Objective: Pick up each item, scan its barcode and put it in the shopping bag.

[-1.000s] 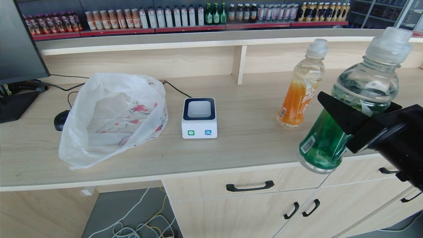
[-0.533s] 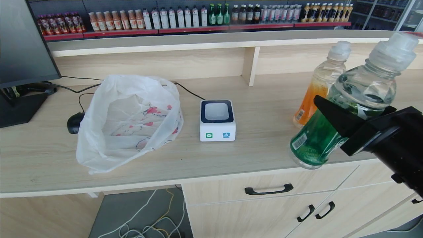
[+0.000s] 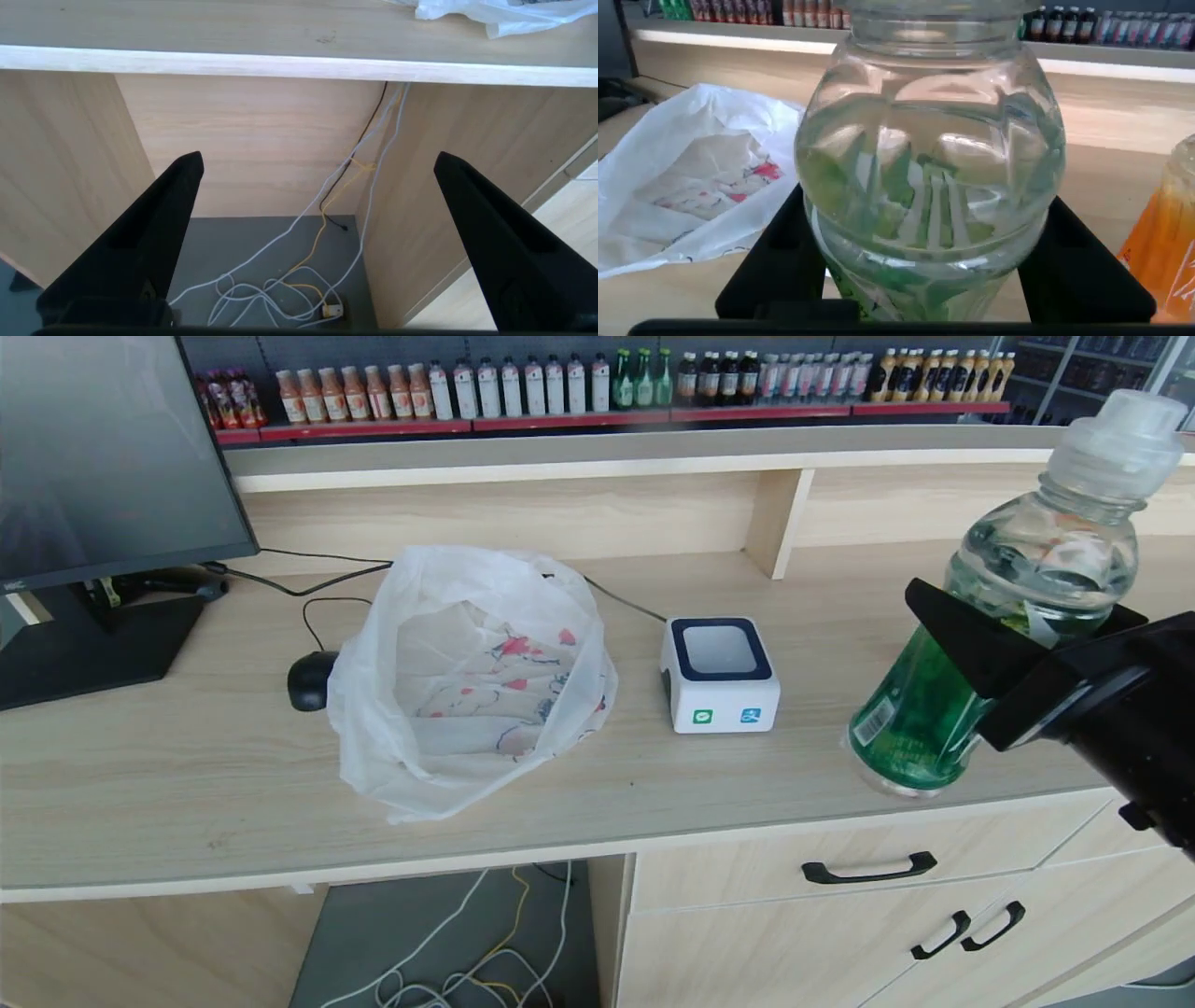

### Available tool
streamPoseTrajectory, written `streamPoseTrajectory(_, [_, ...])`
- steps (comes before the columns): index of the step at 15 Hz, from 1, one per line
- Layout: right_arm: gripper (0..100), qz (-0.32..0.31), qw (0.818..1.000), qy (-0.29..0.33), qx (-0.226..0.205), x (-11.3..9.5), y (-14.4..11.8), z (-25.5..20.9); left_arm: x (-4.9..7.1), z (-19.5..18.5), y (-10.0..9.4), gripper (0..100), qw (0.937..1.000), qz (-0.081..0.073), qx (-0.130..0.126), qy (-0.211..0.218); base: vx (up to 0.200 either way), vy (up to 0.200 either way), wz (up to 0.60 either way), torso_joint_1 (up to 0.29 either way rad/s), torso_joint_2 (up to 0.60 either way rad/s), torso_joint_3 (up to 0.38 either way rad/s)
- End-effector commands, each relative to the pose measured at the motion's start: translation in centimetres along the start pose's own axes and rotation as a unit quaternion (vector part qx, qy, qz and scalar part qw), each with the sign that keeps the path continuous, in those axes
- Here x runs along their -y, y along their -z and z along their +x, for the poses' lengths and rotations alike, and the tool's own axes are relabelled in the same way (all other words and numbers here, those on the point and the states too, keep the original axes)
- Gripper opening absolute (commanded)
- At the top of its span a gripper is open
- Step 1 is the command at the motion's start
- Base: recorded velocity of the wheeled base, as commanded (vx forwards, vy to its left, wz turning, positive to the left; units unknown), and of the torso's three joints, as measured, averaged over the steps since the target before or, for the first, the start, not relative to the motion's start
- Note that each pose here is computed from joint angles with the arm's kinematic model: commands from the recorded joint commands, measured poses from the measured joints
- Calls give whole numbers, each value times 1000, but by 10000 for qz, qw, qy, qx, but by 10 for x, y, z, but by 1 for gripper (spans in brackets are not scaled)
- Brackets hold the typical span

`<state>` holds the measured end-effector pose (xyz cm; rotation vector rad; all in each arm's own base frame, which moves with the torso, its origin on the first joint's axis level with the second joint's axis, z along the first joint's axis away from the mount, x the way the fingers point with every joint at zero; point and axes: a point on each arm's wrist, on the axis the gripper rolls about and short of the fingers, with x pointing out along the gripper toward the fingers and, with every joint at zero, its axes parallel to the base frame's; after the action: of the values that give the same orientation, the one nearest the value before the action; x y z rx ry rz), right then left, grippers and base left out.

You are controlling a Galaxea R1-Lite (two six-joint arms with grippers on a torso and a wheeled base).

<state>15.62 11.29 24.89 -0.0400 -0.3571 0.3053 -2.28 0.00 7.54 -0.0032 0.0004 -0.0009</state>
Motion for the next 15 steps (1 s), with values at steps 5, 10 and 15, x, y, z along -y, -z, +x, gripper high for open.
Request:
streamPoseTrajectory(5, [0,-829,9961,100,298,-4,-15,23,0,0,0,100,10000,1,2,-4,0,0,0,0,0,0])
streamPoseTrajectory(10, [0,-965,9936,243,537,-18,-22,73,0,0,0,100,10000,1,-6,-4,0,0,0,0,0,0])
streamPoseTrajectory(15, [0,-1026,9920,330,664,-35,-15,120,0,0,0,100,10000,1,2,-4,0,0,0,0,0,0])
